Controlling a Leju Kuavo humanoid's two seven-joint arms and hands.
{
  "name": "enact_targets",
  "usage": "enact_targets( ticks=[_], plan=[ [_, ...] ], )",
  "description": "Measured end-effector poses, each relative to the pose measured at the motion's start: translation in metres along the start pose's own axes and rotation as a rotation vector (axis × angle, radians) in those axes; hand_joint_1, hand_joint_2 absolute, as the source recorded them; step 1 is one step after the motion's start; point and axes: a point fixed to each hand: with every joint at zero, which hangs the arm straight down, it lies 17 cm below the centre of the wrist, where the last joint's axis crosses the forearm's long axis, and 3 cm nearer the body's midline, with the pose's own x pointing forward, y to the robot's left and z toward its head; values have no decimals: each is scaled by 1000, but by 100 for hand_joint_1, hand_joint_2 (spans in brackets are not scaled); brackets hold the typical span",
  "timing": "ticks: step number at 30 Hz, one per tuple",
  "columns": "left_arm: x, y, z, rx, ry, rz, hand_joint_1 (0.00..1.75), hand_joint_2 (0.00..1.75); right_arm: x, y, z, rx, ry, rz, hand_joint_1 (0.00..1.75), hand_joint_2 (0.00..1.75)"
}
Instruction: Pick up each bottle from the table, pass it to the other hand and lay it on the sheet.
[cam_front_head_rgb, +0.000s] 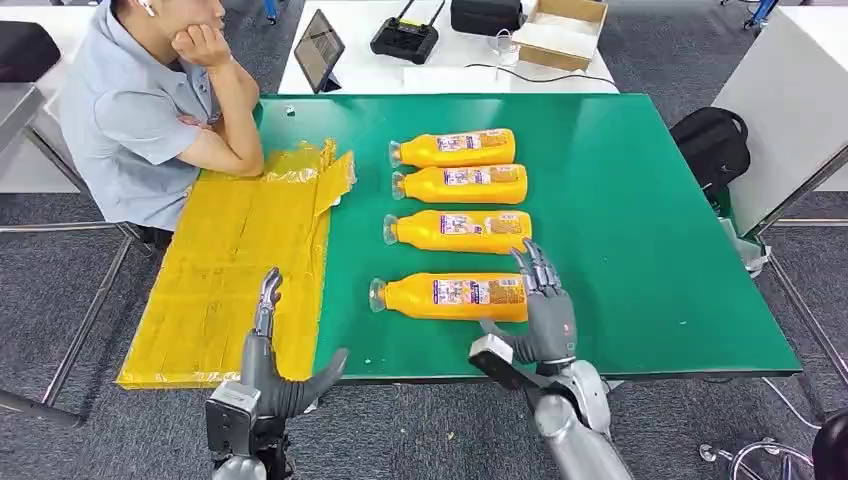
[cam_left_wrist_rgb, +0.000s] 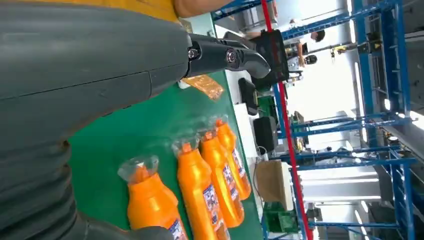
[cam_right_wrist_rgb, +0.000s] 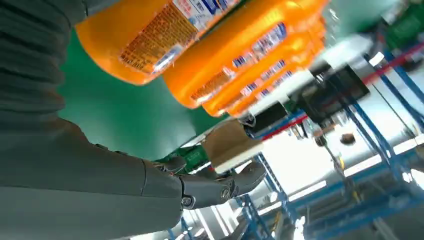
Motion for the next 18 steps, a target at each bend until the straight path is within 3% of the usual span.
enact_targets(
  ticks=[11, 18],
  plan=[
    [-1, -15, -13, -59, -20, 27, 0, 175, -21, 61, -19, 259, 32, 113, 0, 175],
    [-2, -21, -15, -71, -20, 32, 0, 175, -27, 80, -13, 334, 48, 124, 0, 175]
  ],
)
